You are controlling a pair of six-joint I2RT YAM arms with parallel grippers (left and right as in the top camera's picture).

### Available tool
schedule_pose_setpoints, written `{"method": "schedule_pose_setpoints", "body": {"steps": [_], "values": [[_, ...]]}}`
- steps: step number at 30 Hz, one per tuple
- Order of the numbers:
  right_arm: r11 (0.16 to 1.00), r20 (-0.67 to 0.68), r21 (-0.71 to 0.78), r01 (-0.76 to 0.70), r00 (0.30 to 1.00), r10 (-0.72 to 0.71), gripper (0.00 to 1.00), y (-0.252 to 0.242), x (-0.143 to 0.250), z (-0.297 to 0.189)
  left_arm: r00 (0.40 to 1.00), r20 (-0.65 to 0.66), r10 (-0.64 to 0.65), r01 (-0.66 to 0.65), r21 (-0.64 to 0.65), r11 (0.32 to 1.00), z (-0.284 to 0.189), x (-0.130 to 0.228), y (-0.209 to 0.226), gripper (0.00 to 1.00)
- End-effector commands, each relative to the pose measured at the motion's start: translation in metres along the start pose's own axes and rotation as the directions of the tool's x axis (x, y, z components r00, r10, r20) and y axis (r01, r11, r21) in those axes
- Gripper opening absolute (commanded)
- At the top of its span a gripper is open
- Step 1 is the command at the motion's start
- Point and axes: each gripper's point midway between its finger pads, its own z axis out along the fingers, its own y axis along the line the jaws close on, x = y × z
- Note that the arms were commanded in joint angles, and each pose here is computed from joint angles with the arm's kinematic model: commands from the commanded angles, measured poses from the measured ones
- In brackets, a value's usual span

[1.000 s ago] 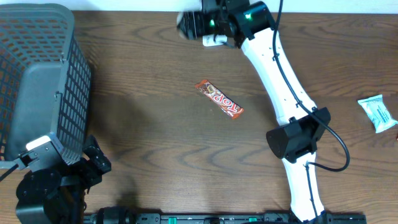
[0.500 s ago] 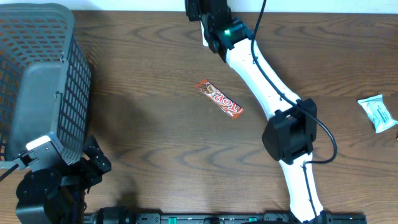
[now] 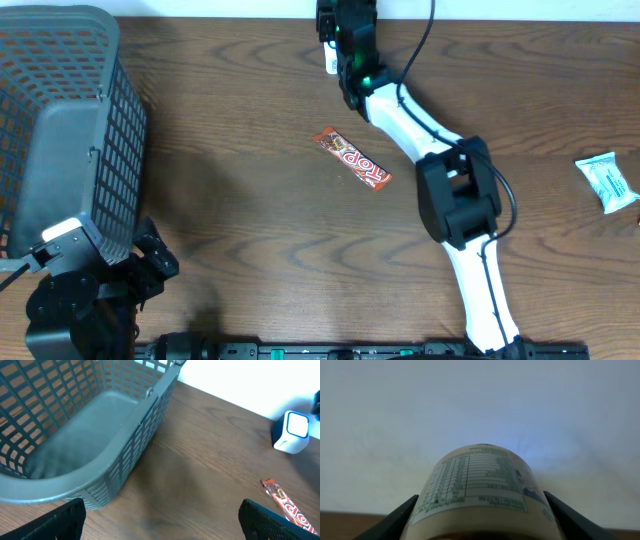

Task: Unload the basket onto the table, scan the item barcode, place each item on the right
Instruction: 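Hold the Knorr jar up in front of the scanner, then carry the Knorr jar right and set it on the table's right side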

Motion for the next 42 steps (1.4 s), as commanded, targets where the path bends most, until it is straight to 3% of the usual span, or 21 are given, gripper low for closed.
{"method": "schedule_pose_setpoints", "body": {"steps": [1, 10, 14, 18, 22, 26, 31, 34, 38, 42], "values": [[1.0, 0.012, 0.006, 0.012, 1.0, -0.012, 0.23, -0.001, 0.016, 0.006, 1.0, 0.008, -0.003, 0.003, -0.011, 1.0, 0.0, -0.001, 0.002, 0.98], [0.999, 0.0, 0.029, 0.014, 1.0, -0.014, 0.23, -0.017, 0.043, 0.016, 1.0, 0.008, -0.003, 0.003, -0.011, 1.0, 0.0, -0.001, 0.002, 0.98], [1.0, 0.039, 0.025, 0.005, 0.999, -0.006, 0.28, -0.015, 0.022, 0.013, 1.0, 0.008, -0.003, 0.003, -0.011, 1.0, 0.0, -0.001, 0.002, 0.98], [0.998, 0.029, 0.037, 0.056, 0.998, -0.057, 0.26, -0.016, -0.015, 0.001, 1.0, 0.008, -0.003, 0.003, -0.011, 1.0, 0.0, -0.001, 0.002, 0.98], [0.981, -0.053, 0.142, 0.13, 0.991, -0.124, 0.26, -0.049, -0.057, -0.024, 1.0, 0.008, -0.003, 0.003, -0.011, 1.0, 0.0, -0.001, 0.002, 0.98], [0.956, -0.265, 0.194, 0.221, 0.95, -0.166, 0.24, -0.098, -0.068, -0.061, 1.0, 0.008, -0.003, 0.003, -0.011, 1.0, 0.0, -0.001, 0.002, 0.98], [0.928, -0.572, 0.309, 0.208, 0.82, 0.006, 0.24, -0.179, -0.029, -0.125, 1.0, 0.008, -0.003, 0.003, -0.011, 1.0, 0.0, -0.001, 0.002, 0.98], [0.921, -0.769, 0.34, 0.19, 0.62, 0.156, 0.29, -0.231, 0.023, -0.174, 1.0, 0.008, -0.002, 0.002, -0.011, 1.0, 0.0, -0.001, 0.002, 0.98], [0.891, -0.842, 0.414, 0.185, 0.449, 0.298, 0.26, -0.287, 0.057, -0.214, 1.0, 0.008, -0.003, 0.003, -0.011, 1.0, 0.0, -0.001, 0.002, 0.98], [0.841, -0.835, 0.506, 0.193, 0.356, 0.42, 0.24, -0.341, 0.079, -0.24, 1.0, 0.008, -0.003, 0.003, -0.011, 1.0, 0.0, -0.001, 0.002, 0.98]]}}
